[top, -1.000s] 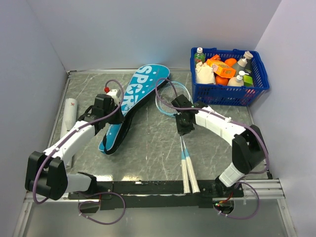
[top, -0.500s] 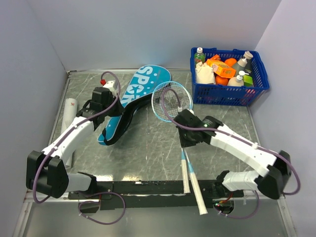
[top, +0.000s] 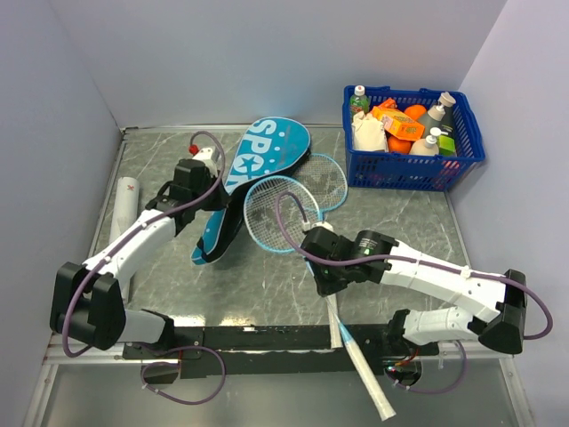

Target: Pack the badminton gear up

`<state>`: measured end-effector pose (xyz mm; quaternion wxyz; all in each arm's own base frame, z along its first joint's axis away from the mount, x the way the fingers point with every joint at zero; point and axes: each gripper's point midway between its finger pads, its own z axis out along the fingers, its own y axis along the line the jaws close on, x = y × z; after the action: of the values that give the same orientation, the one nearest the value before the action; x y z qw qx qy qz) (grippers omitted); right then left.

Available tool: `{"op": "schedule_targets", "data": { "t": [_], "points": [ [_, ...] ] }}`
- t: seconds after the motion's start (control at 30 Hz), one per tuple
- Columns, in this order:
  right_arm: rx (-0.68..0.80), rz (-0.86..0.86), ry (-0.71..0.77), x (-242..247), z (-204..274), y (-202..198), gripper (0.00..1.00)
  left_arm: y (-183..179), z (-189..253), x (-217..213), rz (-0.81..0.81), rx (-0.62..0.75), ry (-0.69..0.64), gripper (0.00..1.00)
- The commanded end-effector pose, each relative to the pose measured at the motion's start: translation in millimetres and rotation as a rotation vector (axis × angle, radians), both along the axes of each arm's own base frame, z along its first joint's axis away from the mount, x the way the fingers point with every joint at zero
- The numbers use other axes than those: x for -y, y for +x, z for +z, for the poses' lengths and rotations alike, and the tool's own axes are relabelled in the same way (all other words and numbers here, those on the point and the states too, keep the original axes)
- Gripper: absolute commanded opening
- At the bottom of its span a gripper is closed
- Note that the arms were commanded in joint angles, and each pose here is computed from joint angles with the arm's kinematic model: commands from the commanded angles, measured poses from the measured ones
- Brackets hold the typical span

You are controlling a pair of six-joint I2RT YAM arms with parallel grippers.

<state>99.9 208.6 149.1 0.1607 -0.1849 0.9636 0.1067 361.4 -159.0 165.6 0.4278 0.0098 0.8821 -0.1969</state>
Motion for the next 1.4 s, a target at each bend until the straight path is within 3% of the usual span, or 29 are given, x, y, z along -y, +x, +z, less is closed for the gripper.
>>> {"op": "schedule_targets", "data": {
  "t": [0.0, 0.3, 0.53, 0.93, 1.17, 1.37],
  "points": [
    [-0.026, 0.022, 0.077, -18, 14, -12, 0.0, 13, 12, 19, -0.028, 0.106, -0.018, 0.01],
    [-0.083, 0.086, 0.116, -34, 13, -24, 0.0, -12, 12, 34, -0.001, 0.173, 0.065, 0.01],
    [-0.135, 0.111, 0.093, -35, -5, -36, 0.0, -32, 18, 36, 0.043, 0.254, 0.044, 0.01],
    [-0.174, 0.135, 0.036, -43, -38, -43, 0.0, -54, 15, 53, 0.021, 0.281, 0.043, 0.01],
    [-0.127, 0.086, -0.03, -55, -58, -13, 0.0, -67, 17, 59, 0.001, 0.272, 0.009, 0.01],
    [-0.092, 0.011, 0.027, -83, -59, 52, 0.0, -89, 4, 57, -0.012, 0.236, -0.032, 0.01]
  ]
}}
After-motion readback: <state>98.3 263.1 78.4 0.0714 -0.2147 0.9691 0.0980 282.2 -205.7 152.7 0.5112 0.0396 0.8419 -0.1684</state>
